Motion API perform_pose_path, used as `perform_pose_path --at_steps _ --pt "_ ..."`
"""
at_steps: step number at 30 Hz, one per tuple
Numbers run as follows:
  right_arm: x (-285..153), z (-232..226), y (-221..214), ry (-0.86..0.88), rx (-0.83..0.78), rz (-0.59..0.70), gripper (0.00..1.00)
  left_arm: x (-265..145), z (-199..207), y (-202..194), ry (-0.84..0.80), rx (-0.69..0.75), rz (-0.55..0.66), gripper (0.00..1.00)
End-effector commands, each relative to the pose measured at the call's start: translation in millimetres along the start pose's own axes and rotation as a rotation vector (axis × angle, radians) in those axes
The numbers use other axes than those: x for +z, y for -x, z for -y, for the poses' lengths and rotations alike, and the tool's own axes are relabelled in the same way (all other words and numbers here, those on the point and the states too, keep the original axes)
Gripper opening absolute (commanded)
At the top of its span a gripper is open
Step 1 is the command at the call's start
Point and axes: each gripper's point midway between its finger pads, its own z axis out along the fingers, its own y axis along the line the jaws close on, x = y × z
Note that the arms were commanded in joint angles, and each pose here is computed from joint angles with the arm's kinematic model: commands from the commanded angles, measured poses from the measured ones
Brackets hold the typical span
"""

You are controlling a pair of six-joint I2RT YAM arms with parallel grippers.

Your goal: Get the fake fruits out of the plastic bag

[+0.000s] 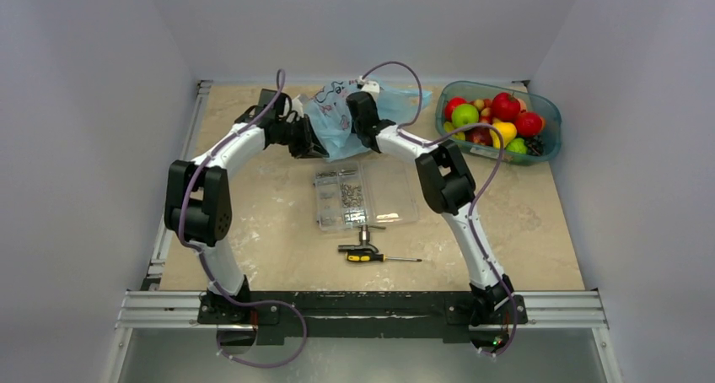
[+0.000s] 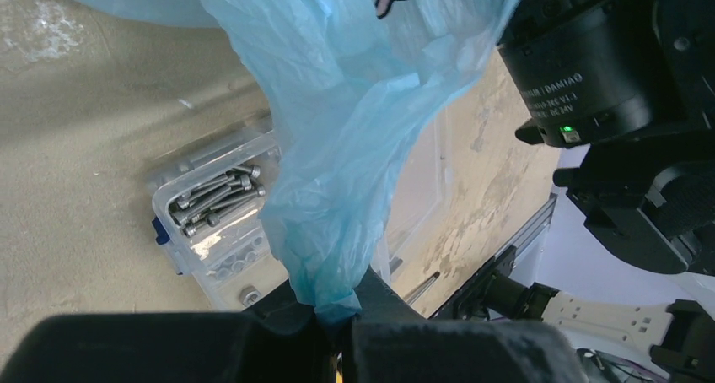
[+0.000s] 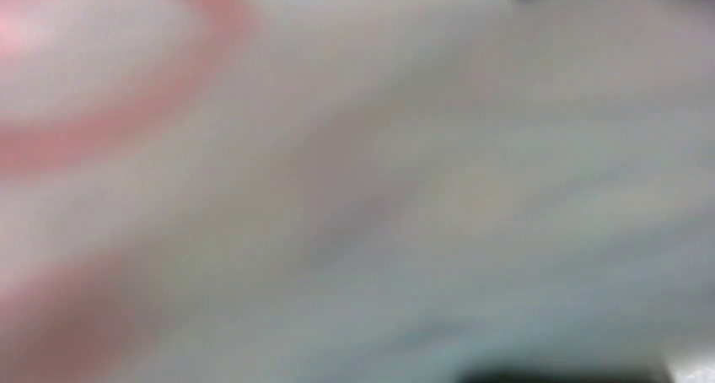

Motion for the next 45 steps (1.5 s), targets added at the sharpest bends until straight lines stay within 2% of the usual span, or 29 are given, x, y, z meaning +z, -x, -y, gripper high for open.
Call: perform_pose_path --at_steps 1,11,14,20,22,27,30,34,38,43,45 --pt "-48.4 -40.3 98.1 0.118 0.087 0.165 0.0 -5.1 3.0 21.7 -0.064 -0.036 0.045 0.0" --pt "-86.3 -43.1 153.7 0.133 0.064 0.264 0.0 -26.0 -11.3 41.9 -0.07 -0.089 0.113 0.0" --pt "-80.9 -28.6 151.2 0.088 0.045 0.263 0.0 -36.7 -16.3 50.2 -0.08 -0.105 0.144 0.0" --pt "-61.5 -25.1 116.3 0.114 -0.006 0.159 0.0 -61.8 -24.9 65.6 -0.063 -0.097 0.216 0.0" --pt "-64.1 -35.4 110.3 0.169 0.006 0.127 0.0 -62.9 -29.2 66.0 -0.047 -0.099 0.22 0.0" --pt "-89.0 -59.4 128.3 0.307 0.137 0.111 0.0 -37.1 -37.6 52.5 -0.075 -0.185 0.145 0.0" --pt "-93.6 -49.0 156.1 0.355 0.286 0.119 0.0 -26.3 -41.8 45.1 -0.057 -0.197 0.118 0.0" --pt "-90.0 -28.9 174.7 0.356 0.4 0.126 0.0 -24.3 -47.7 45.3 -0.027 -0.2 0.121 0.0" --pt "-95.7 -30.5 172.8 0.405 0.423 0.097 0.0 -28.9 -51.5 47.6 0.009 -0.18 0.133 0.0" --pt "-96.2 0.7 186.6 0.419 0.532 0.12 0.0 -38.4 -62.1 49.0 0.099 -0.153 0.164 0.0" --pt "-96.5 -7.6 187.5 0.433 0.494 0.11 0.0 -39.2 -57.0 52.2 0.075 -0.142 0.173 0.0"
